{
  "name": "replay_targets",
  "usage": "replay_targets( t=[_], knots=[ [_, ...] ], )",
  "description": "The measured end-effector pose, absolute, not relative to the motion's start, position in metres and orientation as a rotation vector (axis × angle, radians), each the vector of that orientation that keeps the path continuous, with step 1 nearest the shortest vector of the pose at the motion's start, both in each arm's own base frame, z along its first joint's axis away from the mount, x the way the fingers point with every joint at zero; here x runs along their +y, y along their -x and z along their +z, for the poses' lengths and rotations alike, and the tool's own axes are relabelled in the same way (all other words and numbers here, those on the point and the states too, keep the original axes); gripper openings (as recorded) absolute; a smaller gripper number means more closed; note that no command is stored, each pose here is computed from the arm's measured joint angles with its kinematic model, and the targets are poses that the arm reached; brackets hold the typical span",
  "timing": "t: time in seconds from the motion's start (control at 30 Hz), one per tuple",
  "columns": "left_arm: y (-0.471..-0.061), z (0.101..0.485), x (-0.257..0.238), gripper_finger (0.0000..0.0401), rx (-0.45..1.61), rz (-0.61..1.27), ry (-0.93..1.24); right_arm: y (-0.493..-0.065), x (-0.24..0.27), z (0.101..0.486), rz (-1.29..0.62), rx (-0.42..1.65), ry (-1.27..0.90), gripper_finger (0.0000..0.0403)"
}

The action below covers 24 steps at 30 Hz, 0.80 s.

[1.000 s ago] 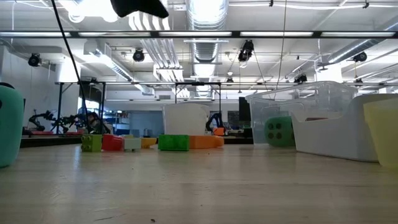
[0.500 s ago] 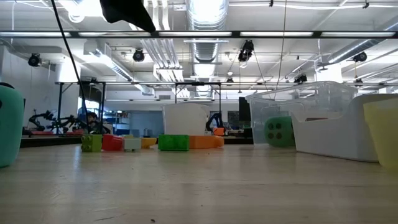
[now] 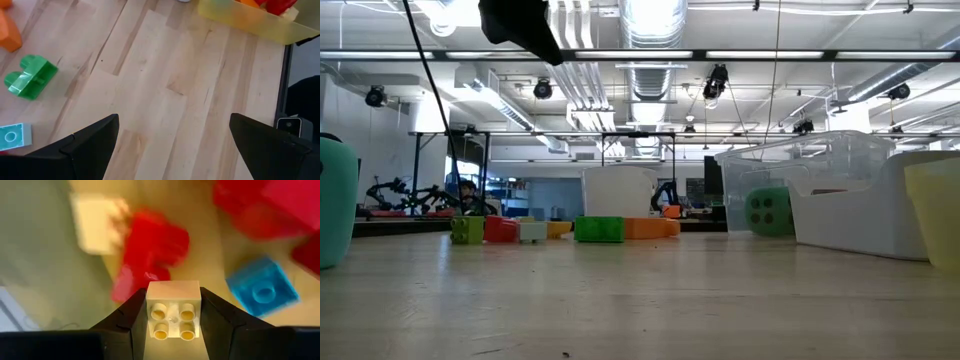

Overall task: Pick & Place Toys
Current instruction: Put the yellow game piece into the yellow bin

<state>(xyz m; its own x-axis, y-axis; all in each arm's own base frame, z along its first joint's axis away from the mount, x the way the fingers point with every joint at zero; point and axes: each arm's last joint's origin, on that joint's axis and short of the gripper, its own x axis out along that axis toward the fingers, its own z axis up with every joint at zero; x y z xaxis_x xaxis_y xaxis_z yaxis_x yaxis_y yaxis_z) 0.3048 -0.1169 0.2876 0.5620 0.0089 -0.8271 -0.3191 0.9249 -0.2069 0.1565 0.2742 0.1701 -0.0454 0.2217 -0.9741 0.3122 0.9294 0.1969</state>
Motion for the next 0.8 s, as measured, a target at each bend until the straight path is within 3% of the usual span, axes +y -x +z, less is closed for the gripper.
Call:
replay_targets(
  t=[0.8],
  knots=[
    [-0.304,0.282,-0.113,0.0382,0.976,0.225,0.367,-0.152,0.27,0.147,-0.075,1.664,-0.435,0.0132]
  ],
)
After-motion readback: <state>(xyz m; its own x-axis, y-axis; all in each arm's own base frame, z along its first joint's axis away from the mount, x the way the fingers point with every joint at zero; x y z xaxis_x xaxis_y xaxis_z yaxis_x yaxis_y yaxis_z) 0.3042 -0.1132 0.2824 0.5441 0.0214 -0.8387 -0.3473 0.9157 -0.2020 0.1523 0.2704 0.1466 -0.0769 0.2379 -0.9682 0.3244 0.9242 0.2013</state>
